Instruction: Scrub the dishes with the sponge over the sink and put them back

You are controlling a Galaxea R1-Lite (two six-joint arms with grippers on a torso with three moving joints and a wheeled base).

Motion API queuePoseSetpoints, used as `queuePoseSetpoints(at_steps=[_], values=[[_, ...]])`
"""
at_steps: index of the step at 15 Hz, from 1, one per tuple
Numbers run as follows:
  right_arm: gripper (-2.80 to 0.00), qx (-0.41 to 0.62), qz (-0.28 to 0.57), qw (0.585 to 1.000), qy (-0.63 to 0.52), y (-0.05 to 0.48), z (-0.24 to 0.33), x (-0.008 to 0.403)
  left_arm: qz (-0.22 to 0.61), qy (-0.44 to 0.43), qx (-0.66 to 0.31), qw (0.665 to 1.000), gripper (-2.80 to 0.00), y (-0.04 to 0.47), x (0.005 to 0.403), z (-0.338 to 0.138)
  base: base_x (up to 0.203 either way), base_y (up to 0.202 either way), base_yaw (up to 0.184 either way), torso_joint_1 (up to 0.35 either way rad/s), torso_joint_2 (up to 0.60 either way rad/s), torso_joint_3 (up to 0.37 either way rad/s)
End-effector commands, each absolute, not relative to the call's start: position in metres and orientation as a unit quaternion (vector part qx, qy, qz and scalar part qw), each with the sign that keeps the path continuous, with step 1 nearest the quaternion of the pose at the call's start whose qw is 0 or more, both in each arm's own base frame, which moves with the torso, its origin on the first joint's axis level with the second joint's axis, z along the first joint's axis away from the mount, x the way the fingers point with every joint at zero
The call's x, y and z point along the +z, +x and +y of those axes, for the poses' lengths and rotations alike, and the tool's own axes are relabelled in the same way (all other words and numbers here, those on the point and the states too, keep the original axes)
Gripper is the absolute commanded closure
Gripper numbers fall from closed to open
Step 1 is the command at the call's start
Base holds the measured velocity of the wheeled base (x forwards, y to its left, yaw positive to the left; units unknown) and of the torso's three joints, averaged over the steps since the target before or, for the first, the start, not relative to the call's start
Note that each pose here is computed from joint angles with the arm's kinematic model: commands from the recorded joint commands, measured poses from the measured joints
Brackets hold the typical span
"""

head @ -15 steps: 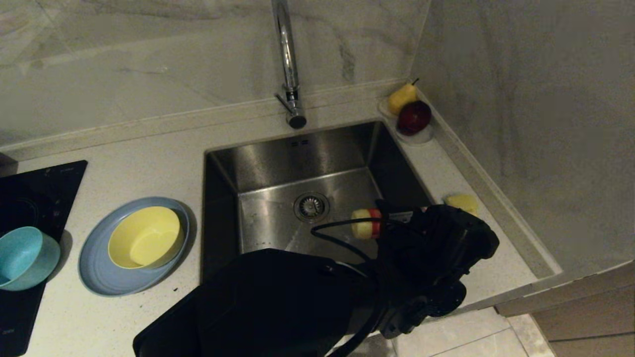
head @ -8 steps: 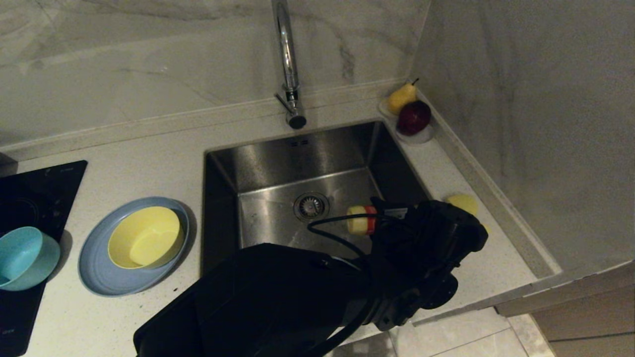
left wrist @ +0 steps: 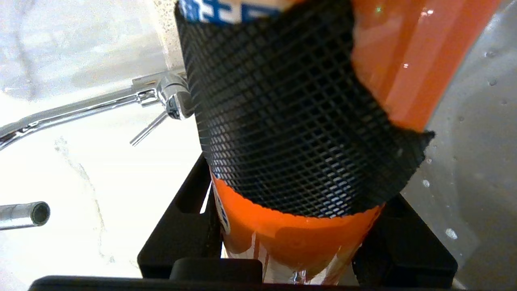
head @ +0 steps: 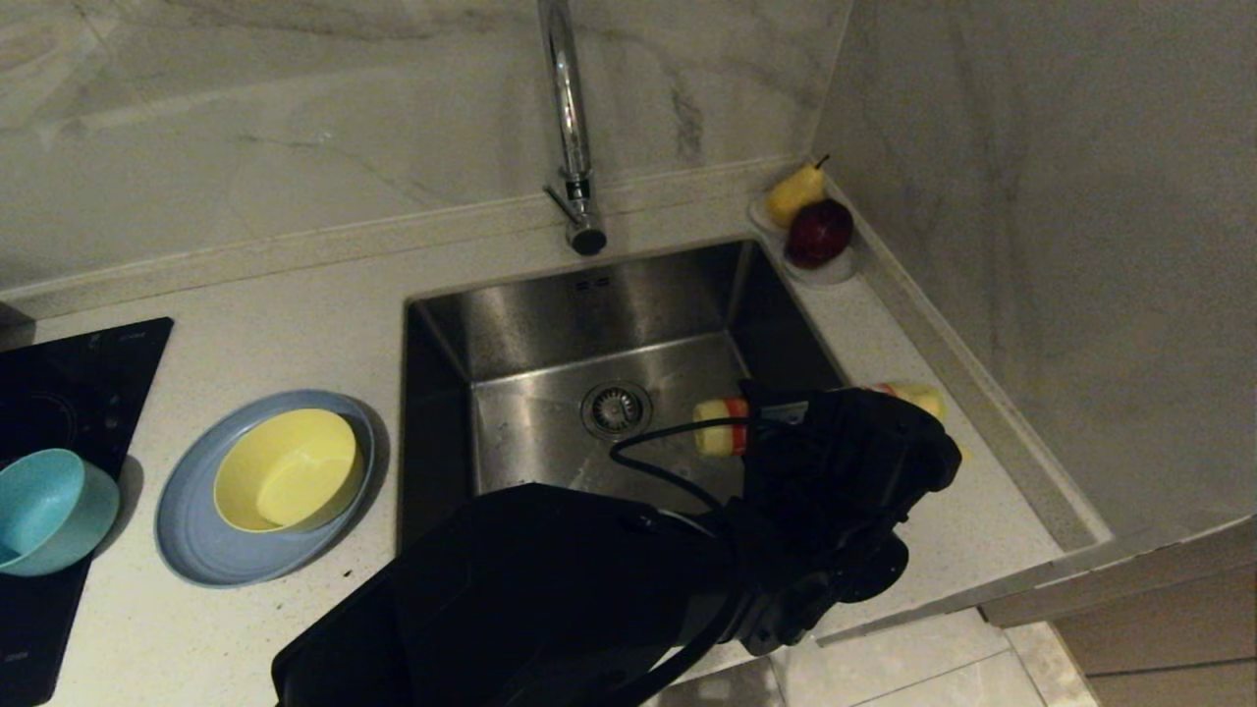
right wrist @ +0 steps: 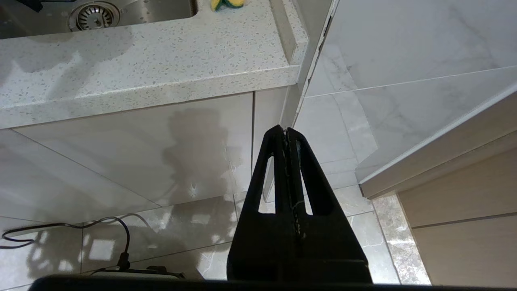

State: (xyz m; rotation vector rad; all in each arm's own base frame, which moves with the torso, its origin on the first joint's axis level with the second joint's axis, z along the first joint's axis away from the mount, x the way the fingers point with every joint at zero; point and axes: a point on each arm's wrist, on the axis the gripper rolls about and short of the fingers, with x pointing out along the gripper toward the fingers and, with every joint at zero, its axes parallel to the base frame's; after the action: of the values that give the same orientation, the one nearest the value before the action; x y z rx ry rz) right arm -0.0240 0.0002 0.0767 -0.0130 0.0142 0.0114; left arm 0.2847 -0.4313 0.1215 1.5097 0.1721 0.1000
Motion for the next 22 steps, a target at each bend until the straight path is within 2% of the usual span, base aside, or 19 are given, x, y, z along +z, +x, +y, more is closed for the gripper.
queuePoseSetpoints(at_steps=[1, 4, 16, 22], values=[[0.00, 0.006, 0.006, 1.000, -0.007, -0.024, 0.000, 0.077, 0.077, 0.694, 0.042, 0.715, 0.00, 0.286, 0.120, -0.431, 0.000, 0.000, 0.000, 0.000, 0.00, 0.000], [0.00, 0.006, 0.006, 1.000, -0.007, -0.024, 0.000, 0.077, 0.064, 0.712, 0.029, 0.699, 0.00, 0.286, 0.125, -0.433, 0.000, 0.000, 0.000, 0.000, 0.00, 0.000], [0.00, 0.006, 0.006, 1.000, -0.007, -0.024, 0.000, 0.077, 0.068, 0.725, 0.025, 0.684, 0.00, 0.287, 0.114, -0.435, 0.000, 0.000, 0.000, 0.000, 0.00, 0.000], [0.00, 0.006, 0.006, 1.000, -0.007, -0.024, 0.000, 0.077, 0.059, 0.704, 0.035, 0.707, 0.00, 0.288, 0.120, -0.435, 0.000, 0.000, 0.000, 0.000, 0.00, 0.000]])
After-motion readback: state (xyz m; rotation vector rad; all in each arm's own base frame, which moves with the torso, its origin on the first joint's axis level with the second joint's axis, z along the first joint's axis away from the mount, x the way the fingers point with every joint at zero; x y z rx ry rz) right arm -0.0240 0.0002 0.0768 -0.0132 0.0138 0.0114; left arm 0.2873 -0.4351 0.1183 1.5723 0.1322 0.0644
